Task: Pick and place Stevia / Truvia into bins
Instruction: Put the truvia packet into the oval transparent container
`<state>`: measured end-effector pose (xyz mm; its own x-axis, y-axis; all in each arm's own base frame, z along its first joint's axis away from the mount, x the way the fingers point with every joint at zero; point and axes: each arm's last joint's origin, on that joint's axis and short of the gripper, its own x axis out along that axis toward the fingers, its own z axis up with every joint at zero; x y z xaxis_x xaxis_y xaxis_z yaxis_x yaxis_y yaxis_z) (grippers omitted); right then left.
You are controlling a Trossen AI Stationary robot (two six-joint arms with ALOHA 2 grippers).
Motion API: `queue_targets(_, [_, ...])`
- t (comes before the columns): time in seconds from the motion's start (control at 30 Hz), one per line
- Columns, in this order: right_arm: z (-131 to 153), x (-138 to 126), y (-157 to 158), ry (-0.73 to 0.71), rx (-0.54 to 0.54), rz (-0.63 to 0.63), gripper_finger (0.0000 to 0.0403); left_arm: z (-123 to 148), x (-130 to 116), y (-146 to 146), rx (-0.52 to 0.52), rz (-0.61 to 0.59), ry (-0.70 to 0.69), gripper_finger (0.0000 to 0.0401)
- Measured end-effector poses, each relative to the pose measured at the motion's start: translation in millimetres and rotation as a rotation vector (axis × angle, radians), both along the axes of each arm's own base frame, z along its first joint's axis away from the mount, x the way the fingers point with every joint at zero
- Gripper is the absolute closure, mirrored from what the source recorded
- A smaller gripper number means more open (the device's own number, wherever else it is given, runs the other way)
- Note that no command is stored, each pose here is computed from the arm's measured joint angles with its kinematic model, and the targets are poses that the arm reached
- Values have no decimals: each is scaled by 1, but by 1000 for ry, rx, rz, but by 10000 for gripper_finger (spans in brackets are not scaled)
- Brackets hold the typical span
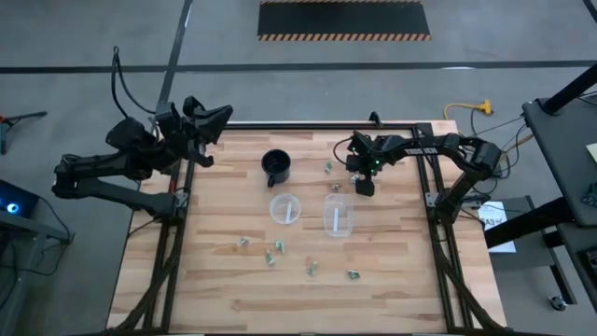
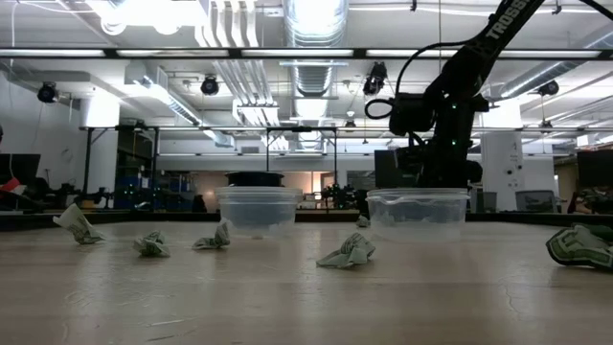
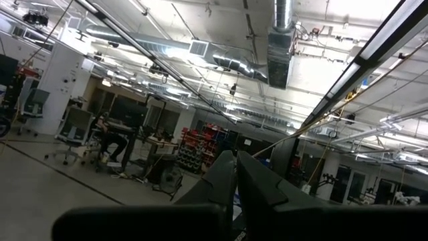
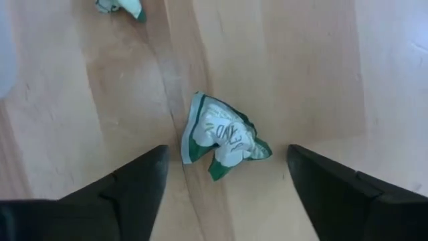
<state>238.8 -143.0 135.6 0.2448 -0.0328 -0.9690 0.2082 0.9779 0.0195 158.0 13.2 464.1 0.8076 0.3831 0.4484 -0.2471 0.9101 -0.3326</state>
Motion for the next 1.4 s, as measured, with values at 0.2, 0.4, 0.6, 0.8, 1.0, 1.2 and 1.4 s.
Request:
queue_targets(0.2, [1, 4, 0, -44, 20, -26, 170, 0, 0, 0, 0, 0, 0, 399])
queue_targets(0.4, [1, 6, 1, -66, 37, -14, 206, 0, 0, 0, 0, 0, 0, 399])
queue_targets(0.6, [1, 6, 1, -66, 55, -78, 275, 0, 0, 0, 0, 0, 1, 399])
queue_targets(0.8, [2, 7, 3, -94, 137, -155, 378, 0, 0, 0, 0, 0, 0, 399])
queue_targets(1.0, [8, 10, 4, -133, 222, -216, 390, 0, 0, 0, 0, 0, 1, 399])
queue_targets(1.2, [36, 13, 4, -237, 220, -235, 393, -1, 0, 0, 1, 0, 3, 399])
queue_targets(1.4, [77, 11, 12, -405, 197, -171, 393, -1, 1, 0, 1, 0, 7, 399])
